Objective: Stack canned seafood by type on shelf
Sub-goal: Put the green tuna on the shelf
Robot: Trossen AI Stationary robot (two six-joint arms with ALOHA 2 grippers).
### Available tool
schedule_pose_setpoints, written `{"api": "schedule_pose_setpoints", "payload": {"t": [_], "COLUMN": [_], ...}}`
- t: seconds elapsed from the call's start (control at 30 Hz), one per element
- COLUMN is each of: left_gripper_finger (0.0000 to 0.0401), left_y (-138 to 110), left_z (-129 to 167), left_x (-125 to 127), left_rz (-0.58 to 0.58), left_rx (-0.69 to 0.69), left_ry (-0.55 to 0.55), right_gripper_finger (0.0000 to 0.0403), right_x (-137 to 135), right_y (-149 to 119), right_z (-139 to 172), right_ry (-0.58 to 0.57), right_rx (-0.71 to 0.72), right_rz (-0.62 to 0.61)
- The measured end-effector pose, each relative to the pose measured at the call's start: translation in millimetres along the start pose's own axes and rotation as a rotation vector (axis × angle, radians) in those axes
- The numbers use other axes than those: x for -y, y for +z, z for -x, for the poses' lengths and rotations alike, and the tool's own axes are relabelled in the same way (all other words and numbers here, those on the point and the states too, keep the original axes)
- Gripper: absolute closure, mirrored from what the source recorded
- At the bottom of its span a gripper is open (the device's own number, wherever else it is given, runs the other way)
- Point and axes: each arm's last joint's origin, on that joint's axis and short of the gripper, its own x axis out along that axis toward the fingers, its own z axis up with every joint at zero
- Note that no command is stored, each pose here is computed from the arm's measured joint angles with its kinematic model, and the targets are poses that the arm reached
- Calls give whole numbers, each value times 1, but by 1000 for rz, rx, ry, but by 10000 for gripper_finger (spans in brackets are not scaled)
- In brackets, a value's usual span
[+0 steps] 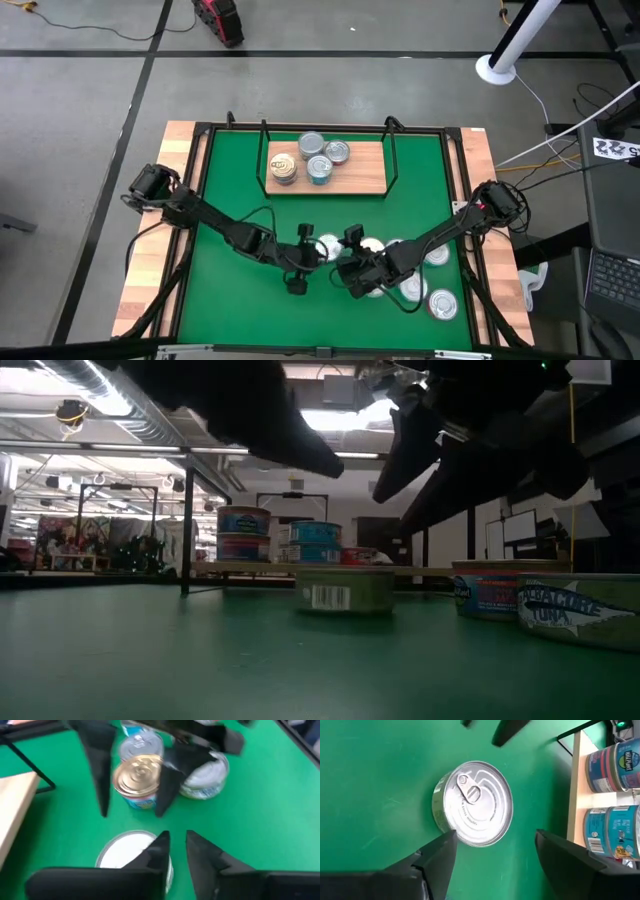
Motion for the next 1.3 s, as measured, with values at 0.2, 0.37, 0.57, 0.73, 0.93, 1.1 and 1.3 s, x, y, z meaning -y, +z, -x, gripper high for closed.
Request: {"api": "schedule_pose_setpoints", "payload": {"t": [0.2,0.37,0.57,0.73,0.93,1.1,1.3], "left_gripper_finger": [279,267,271,274,274,274,319], "left_y": [-12,-24,-34,-40,-48,-50,-50], "left_z": [-6,-18,-28,-33,-33,-32,-32], "left_x": [8,11,7,4,-1,-1,-2], "left_rz": [-113,-240,-306,-349,-428,-444,-525], "left_rx": [-64,-115,-165,-199,-285,-310,-318], "left_ry": [-11,-14,23,33,63,70,88], "right_gripper_finger": [134,134,134,134,134,134,134], "right_x": [0,-3,-4,-4,-4,-4,-3], "right_y": [2,3,3,3,3,4,6], "right_z": [0,0,1,1,1,1,1], "right_ry": [15,94,126,126,126,126,124], "right_rx": [15,27,30,31,34,37,61], "right_rz": [-10,-13,-12,-12,-15,-18,-34]}}
